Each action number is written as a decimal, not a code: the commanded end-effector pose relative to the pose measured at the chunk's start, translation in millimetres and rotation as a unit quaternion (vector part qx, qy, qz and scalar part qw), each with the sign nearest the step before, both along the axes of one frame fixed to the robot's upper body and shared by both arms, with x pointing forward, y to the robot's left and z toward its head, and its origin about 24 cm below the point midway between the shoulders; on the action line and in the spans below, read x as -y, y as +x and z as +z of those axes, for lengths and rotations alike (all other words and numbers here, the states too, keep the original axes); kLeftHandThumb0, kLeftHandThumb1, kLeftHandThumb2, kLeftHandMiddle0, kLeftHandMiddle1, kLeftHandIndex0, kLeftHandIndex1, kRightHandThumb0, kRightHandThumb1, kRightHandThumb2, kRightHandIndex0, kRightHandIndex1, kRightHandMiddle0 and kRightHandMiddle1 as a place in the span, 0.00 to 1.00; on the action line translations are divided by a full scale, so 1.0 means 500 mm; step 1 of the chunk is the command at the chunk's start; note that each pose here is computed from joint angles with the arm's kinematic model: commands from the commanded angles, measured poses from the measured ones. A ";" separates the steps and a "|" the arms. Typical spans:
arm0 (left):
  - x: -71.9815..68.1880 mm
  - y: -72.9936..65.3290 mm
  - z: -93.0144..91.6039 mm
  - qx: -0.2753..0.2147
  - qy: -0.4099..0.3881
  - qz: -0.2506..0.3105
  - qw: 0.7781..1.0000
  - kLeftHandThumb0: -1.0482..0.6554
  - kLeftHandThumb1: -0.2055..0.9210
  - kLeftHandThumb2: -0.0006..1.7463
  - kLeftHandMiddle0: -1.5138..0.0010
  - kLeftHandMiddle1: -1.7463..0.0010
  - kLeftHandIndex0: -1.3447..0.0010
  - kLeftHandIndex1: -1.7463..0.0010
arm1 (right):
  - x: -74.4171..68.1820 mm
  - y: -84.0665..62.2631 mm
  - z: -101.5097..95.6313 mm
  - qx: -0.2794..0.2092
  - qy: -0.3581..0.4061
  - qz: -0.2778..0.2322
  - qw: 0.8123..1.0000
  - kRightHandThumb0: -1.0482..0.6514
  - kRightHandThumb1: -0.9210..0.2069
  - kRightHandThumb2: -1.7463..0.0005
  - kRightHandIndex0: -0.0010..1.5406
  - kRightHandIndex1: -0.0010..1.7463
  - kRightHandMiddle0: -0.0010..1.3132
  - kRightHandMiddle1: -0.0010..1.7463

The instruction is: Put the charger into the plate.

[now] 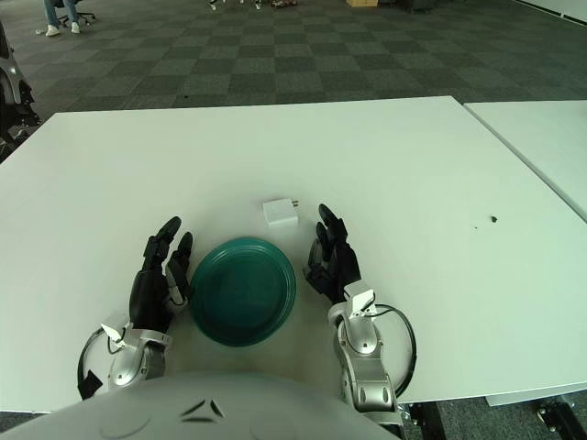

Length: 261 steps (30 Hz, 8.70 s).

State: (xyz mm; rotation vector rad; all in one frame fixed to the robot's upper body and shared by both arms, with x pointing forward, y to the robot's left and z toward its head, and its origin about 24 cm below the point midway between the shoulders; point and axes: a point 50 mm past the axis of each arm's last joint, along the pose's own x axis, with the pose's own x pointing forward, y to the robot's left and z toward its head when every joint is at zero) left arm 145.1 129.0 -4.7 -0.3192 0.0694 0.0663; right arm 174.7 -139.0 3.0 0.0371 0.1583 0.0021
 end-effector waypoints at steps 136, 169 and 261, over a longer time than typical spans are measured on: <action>0.050 0.013 -0.022 -0.034 0.025 0.009 0.999 0.05 1.00 0.59 0.74 0.99 1.00 0.53 | -0.093 0.254 0.011 0.142 -0.700 0.482 0.508 0.10 0.00 0.58 0.06 0.00 0.00 0.12; 0.062 0.024 -0.022 -0.029 0.010 0.011 0.999 0.05 1.00 0.59 0.76 1.00 1.00 0.55 | -0.068 0.235 -0.093 0.127 -0.710 0.471 0.507 0.21 0.00 0.68 0.32 0.77 0.19 0.88; 0.061 0.016 -0.007 -0.026 0.032 0.029 0.999 0.05 1.00 0.59 0.83 1.00 1.00 0.65 | -0.188 0.091 0.267 0.402 -0.595 0.442 0.537 0.35 0.44 0.33 0.67 1.00 0.40 1.00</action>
